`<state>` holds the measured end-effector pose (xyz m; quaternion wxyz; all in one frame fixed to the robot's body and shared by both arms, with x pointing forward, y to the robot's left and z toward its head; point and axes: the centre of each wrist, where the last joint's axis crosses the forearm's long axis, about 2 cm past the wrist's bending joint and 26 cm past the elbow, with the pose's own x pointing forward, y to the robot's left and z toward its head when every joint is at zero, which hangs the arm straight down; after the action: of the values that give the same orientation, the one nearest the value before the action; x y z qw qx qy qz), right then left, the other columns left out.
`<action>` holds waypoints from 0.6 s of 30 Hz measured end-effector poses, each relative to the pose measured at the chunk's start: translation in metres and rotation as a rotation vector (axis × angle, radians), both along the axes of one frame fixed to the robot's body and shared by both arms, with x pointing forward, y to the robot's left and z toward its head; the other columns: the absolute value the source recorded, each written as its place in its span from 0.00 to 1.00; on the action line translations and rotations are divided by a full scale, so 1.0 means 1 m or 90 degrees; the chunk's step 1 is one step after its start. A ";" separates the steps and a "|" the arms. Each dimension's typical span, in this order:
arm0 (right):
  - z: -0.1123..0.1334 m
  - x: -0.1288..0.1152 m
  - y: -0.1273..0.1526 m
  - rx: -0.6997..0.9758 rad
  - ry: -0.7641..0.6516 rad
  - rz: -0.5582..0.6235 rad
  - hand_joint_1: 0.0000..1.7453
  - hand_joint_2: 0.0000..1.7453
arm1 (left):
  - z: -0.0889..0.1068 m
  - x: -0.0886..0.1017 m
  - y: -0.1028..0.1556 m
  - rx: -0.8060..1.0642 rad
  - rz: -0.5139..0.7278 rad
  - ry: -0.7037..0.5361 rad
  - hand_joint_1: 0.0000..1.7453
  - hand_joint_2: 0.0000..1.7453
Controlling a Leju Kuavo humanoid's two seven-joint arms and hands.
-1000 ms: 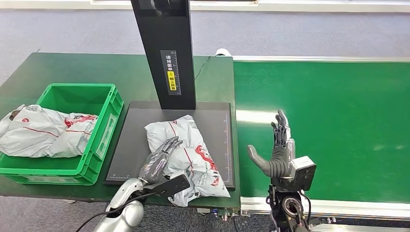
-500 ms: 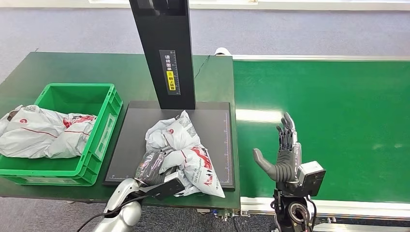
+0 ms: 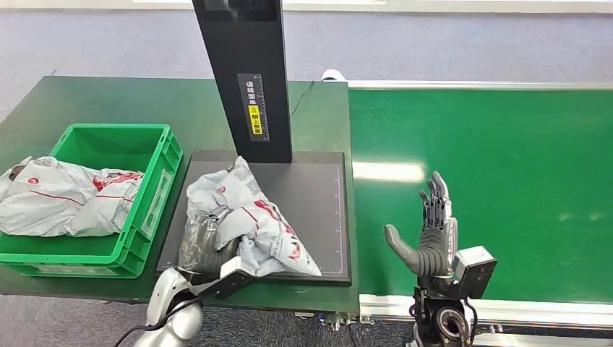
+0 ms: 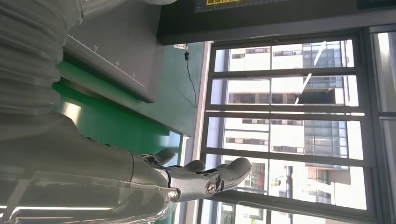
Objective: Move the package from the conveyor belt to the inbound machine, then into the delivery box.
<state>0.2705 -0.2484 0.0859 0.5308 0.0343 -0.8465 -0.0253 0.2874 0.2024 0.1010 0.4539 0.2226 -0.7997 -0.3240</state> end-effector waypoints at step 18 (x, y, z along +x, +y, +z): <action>0.003 0.001 -0.002 0.007 -0.006 -0.005 0.00 1.00 | 0.032 0.002 0.013 -0.033 0.052 -0.122 1.00 1.00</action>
<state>0.2711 -0.2500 0.0889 0.5266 0.0339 -0.8488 -0.0320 0.2898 0.2155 0.1331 0.3939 0.2729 -0.8377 -0.2620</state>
